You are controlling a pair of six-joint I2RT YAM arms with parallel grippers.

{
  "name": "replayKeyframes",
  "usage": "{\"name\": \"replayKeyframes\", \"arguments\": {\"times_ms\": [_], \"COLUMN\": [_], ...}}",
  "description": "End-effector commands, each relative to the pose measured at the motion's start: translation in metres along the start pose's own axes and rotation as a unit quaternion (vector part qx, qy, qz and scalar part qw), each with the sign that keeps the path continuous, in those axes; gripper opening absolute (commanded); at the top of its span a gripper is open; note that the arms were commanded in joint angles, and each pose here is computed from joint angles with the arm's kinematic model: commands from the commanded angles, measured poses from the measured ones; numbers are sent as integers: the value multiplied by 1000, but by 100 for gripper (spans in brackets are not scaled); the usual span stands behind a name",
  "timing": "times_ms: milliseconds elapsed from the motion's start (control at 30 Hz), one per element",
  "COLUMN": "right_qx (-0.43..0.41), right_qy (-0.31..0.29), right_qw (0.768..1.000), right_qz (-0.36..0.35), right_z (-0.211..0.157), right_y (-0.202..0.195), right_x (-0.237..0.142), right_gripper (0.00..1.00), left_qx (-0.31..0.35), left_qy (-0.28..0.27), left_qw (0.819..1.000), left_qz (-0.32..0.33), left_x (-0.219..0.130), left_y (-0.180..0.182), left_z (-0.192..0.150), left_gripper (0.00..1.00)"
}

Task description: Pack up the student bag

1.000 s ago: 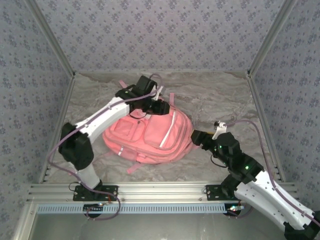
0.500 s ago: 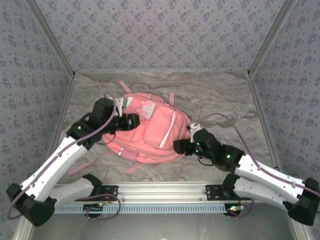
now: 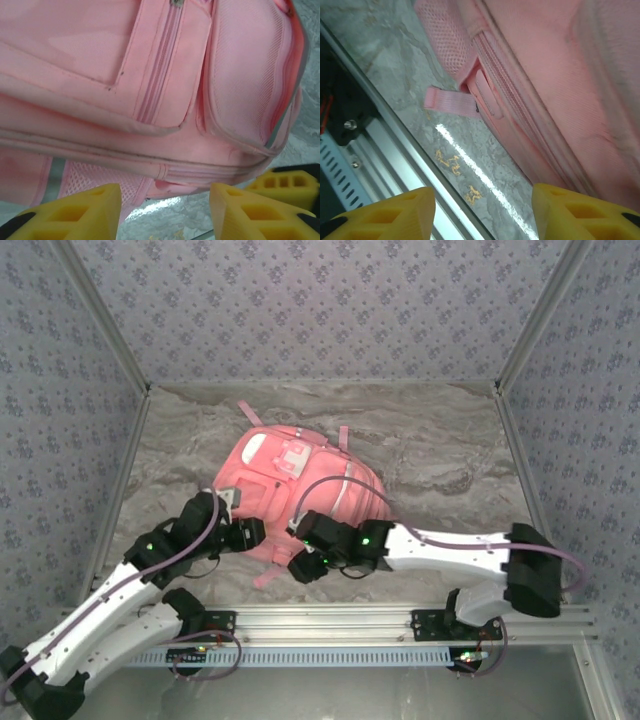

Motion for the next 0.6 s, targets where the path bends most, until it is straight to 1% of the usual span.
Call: {"name": "replayKeyframes", "arguments": {"times_ms": [0, 100, 167, 267, 433, 500, 533, 567], "right_qx": [-2, 24, 45, 77, 128, 120, 109, 102], "right_qy": [29, 35, 22, -3, -48, -59, -75, -80], "right_qw": [1000, 998, 996, 992, 988, 991, 991, 991], "right_qz": [-7, -41, -73, -99, -77, -24, 11, 22], "right_z": [5, 14, 23, 39, 70, 79, 94, 99], "right_y": [3, -13, -29, -50, -72, -62, -51, -47], "right_x": [11, 26, 30, 34, 34, 30, 18, 9], "right_gripper": [53, 49, 48, 46, 38, 38, 39, 40], "left_qx": [-13, -18, -21, -19, -23, -25, -24, -24], "left_qy": [10, 8, 0, -5, 6, -1, -6, -13], "left_qw": [999, 999, 999, 999, 999, 998, 998, 997], "left_qz": [30, 33, 33, 35, 45, 52, 60, 69], "left_x": [8, 10, 8, 5, 8, 8, 6, 4], "left_y": [14, 18, 20, 23, 28, 32, 35, 38], "left_z": [-11, -14, -14, -15, -21, -21, -21, -21], "left_gripper": [49, 49, 49, 50, 50, 51, 52, 53]}}
Point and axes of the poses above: each hand's point on the last joint's axis, 136 mm out from that joint toward the fingers, its own x axis out along the fingers, its own y axis along the line the jaws close on, z = x × y, the point moved 5 cm from there along -x, back along the fingers, and after that the axes turned 2 degrees about -x, right-handed, at the moved point
